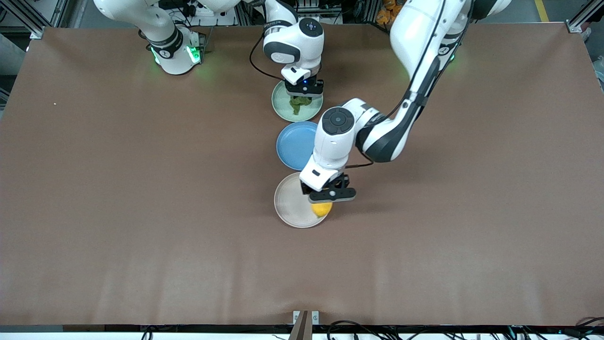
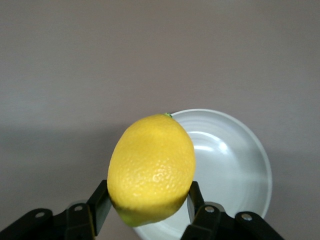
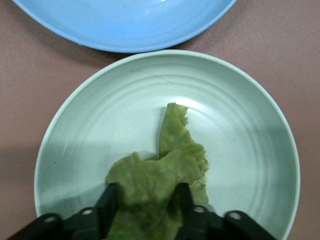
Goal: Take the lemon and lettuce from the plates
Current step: 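Lift the lemon with the left gripper while the right gripper grasps lettuce, then carry the lemon and lettuce away from the plates and lower them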
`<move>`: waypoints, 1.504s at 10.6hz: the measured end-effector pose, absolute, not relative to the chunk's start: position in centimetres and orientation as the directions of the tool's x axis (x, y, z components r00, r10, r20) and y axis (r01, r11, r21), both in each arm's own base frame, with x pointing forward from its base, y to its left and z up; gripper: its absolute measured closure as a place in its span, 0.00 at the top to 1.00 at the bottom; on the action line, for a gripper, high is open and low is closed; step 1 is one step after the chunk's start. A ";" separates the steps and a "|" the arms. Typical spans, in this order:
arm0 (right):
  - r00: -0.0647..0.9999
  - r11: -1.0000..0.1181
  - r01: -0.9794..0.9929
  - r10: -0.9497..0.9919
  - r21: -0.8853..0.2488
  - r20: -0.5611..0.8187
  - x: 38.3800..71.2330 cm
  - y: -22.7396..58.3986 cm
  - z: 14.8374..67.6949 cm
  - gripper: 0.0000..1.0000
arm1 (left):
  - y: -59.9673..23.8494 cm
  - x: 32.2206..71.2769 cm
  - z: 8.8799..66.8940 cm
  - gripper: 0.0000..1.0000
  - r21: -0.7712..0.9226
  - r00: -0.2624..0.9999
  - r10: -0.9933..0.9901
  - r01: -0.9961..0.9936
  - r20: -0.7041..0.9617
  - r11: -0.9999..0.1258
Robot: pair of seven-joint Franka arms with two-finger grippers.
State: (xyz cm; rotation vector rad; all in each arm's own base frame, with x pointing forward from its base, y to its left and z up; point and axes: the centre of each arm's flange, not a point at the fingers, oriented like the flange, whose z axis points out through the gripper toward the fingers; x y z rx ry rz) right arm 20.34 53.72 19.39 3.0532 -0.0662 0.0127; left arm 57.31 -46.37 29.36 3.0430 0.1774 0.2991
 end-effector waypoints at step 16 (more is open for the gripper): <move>0.941 -0.938 -0.332 -0.337 0.099 -0.035 39.8 45.9 45.2 0.02 | -15.6 62.6 26.3 0.66 -0.026 0.928 -0.137 -0.155 -0.348 -0.988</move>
